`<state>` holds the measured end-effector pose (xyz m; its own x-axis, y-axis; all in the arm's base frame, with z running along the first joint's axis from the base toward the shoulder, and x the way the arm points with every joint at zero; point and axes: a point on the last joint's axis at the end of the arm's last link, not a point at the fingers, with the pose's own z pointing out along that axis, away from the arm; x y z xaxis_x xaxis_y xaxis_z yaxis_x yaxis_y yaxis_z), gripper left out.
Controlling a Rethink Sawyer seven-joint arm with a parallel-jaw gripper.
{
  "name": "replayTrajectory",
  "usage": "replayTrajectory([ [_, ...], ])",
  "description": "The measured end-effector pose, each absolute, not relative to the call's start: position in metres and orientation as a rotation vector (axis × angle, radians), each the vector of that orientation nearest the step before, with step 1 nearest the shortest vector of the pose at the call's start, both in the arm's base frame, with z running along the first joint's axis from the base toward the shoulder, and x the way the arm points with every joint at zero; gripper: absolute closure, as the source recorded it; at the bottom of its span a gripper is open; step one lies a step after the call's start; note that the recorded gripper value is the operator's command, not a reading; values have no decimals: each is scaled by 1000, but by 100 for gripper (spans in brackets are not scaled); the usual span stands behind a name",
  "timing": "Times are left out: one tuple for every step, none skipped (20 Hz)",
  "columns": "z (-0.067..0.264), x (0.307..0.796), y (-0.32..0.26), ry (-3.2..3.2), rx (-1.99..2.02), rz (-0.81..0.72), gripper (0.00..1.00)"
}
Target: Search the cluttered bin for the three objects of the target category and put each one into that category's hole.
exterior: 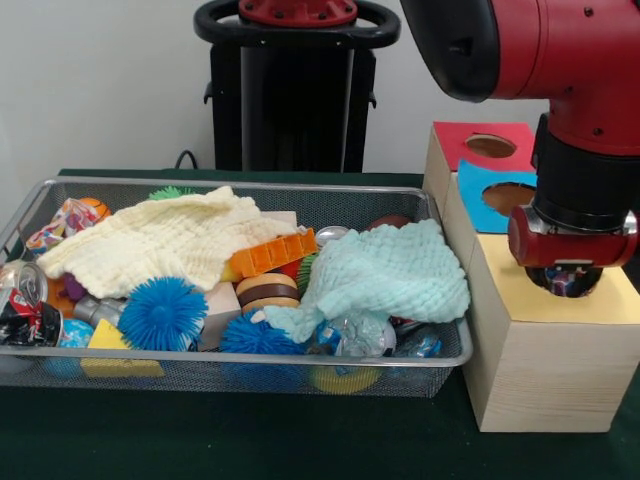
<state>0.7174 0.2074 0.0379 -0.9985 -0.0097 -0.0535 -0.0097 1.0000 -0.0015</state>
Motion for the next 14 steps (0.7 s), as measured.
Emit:
replayTrajectory([
  [39, 717, 207, 3086, -15, -1, 0],
  [39, 717, 208, 3083, -16, 0, 0],
  [41, 716, 208, 3081, -16, 0, 0],
  [42, 716, 208, 3080, -17, 0, 0],
  [43, 716, 208, 3078, -17, 0, 0],
  [47, 716, 208, 3076, -17, 0, 0],
  [48, 715, 208, 3076, -17, 0, 0],
  [50, 715, 208, 3076, -17, 0, 0],
  [51, 714, 208, 3076, -17, 0, 0],
  [53, 714, 208, 3075, -18, 0, 0],
  [53, 714, 208, 3075, -18, 0, 0],
  [54, 714, 208, 3075, -18, 0, 0],
  [54, 713, 208, 3074, -18, 0, 0],
  [55, 713, 208, 3074, -18, 0, 0],
])
